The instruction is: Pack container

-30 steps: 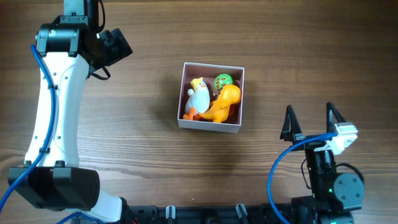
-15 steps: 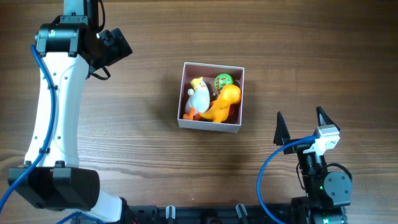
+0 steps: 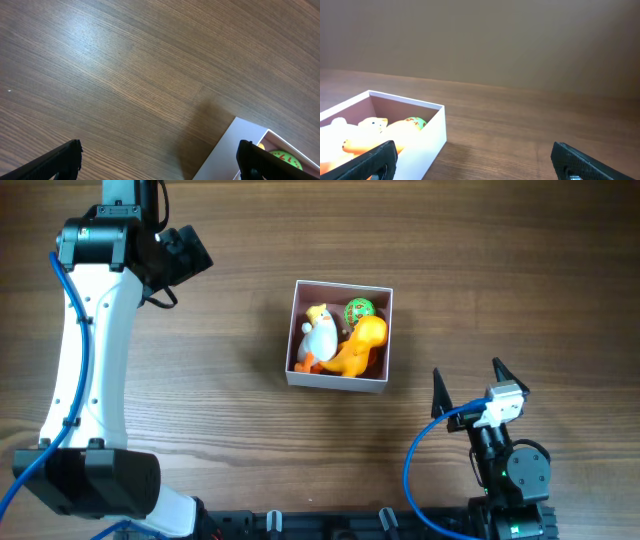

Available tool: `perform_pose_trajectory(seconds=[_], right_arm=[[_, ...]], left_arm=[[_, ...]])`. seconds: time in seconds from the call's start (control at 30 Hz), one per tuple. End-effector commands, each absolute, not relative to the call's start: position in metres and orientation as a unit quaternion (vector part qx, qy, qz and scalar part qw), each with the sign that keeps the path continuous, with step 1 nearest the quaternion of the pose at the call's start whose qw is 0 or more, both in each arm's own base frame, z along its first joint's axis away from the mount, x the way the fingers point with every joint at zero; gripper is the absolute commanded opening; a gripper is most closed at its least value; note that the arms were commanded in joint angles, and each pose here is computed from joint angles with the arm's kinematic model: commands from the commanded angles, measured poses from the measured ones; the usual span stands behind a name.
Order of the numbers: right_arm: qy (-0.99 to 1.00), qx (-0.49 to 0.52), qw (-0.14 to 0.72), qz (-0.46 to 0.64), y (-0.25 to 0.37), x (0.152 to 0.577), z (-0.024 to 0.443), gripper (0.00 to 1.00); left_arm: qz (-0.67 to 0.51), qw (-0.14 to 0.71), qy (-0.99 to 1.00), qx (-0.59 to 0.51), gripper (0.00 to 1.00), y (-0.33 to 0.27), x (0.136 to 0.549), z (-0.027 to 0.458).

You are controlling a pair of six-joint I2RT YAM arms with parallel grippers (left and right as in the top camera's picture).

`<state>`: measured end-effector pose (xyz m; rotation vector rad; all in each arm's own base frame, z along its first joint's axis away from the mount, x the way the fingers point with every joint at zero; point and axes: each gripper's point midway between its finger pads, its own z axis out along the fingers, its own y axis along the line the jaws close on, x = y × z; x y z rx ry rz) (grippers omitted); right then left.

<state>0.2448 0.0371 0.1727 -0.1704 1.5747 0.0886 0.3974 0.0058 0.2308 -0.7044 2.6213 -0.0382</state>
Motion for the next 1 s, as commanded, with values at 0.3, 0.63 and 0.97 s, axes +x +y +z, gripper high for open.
perform_pose_trajectory(seconds=[0.3,0.63,0.97], right_arm=[[0.700,-0.093,0.707,0.038,0.041,0.243,0.176,1.00],[0.700,-0.093,0.707,0.038,0.041,0.243,0.176,1.00],[0.700,-0.093,0.707,0.038,0.041,0.243,0.176,1.00]], left_arm=[[-0.017,0.213,0.941,-0.262,1.00,0.007,0.398,0.232],[-0.023,0.232,0.937,-0.261,1.00,0.006,0.392,0.247],[-0.105,0.557,0.785,-0.249,1.00,0.018,0.203,0.462]])
